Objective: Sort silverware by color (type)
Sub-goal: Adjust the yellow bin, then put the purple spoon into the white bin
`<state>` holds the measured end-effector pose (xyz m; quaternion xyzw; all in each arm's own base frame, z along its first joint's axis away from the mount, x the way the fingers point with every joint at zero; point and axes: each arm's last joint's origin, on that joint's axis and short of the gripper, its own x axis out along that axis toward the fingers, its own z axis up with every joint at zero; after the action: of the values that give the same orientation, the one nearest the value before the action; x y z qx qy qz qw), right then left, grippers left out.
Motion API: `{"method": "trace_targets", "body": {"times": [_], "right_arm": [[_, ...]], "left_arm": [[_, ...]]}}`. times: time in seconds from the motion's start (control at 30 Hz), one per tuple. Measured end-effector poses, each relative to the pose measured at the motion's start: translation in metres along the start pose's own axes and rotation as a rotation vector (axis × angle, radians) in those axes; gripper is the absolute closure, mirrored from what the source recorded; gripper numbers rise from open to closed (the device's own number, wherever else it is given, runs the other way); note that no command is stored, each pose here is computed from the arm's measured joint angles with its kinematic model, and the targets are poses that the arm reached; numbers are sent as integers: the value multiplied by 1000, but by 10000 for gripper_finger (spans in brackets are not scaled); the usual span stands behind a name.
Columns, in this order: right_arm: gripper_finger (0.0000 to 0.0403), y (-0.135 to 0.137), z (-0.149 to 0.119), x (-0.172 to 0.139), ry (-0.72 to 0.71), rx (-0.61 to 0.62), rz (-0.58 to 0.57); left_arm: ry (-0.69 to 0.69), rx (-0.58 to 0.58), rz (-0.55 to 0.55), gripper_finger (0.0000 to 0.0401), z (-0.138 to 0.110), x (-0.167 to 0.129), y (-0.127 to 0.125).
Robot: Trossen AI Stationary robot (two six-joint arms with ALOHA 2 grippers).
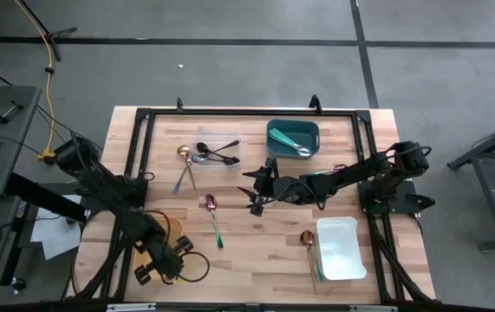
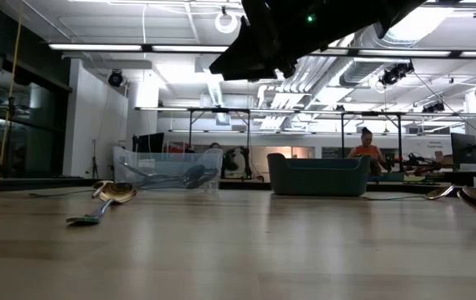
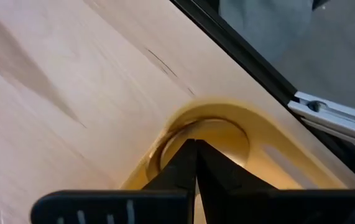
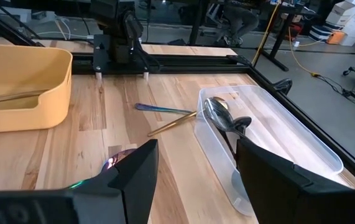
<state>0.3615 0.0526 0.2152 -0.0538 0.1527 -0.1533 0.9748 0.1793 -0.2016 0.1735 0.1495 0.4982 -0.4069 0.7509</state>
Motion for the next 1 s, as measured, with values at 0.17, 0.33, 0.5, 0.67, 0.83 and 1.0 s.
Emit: {"method": "trace_targets", "body": {"times": [0.17,0.33,0.5,0.67,0.83,1.0], "right_arm": [[190,0,0,0,3,-2,0],[190,0,0,0,2,-6,-1],[190,-1,0,1,-2,-6,-4],[190,-2,0,1,-1,-2,-7],[190,-2,-1,1,11,-8,-7],[190,-2,-3,1,31,-11,-7]], "left_arm": [[8,-8,8,401,-4,-17,-1],[10,-62,150,401,-14,-56,5],[-155,-271,511,401,-21,-96,19],[-280,-279,760,401,-32,-116,43],[-453,-262,824,399,-51,-113,75],[-571,-345,913,385,-80,-104,102]]}}
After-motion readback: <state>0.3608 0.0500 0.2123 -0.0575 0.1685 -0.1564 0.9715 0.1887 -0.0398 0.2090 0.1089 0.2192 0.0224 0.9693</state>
